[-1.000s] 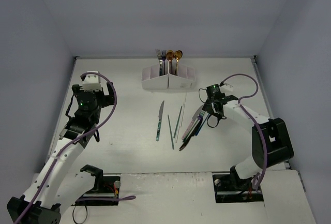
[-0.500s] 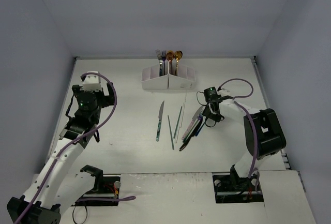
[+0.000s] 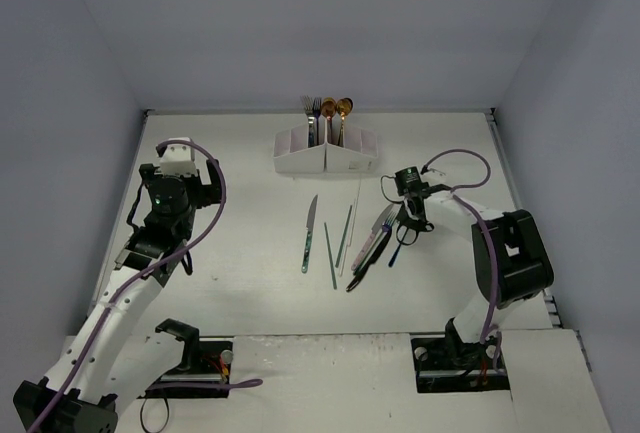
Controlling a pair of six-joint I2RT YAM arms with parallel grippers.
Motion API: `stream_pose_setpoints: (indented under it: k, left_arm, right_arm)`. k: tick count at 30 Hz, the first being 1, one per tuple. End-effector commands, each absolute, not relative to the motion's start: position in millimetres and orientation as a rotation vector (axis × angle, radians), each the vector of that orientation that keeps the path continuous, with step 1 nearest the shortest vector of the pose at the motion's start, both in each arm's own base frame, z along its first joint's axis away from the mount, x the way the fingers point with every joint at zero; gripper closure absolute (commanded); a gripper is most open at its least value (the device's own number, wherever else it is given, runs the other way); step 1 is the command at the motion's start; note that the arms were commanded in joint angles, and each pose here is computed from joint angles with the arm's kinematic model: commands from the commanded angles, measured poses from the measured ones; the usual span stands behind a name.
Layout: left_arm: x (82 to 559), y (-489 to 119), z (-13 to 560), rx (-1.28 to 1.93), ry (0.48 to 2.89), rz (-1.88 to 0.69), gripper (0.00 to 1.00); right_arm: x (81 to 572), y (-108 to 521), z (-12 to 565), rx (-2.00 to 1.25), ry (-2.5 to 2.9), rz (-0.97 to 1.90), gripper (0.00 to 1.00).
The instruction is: Sort the eating utensils into containers
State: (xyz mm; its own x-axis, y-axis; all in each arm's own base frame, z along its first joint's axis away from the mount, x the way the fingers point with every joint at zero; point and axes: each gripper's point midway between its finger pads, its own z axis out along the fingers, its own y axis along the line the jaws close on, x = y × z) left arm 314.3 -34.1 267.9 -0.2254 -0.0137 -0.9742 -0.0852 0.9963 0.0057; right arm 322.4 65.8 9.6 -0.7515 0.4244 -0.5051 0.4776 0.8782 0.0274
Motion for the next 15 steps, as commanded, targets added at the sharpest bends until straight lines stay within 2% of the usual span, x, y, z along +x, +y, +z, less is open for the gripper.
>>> stream_pose_setpoints:
  k: [1, 8, 15]
  left_arm:
    - [320.1, -37.6, 288.4, -0.072, 1.730, 0.040, 0.03]
    - [320.8, -38.1, 287.4, -0.070, 1.735, 0.040, 0.03]
    - [322.4, -37.7, 284.0, -0.072, 1.747, 0.048, 0.03]
  right_arm:
    - [364.9, 64.6, 96.1, 0.589, 2.308, -0.081, 1.00]
    - [427.5, 141.3, 268.2, 0.270, 1.893, 0.082, 1.00]
    - [482.2, 203.3, 364.7, 0.089, 1.551, 0.249, 1.00]
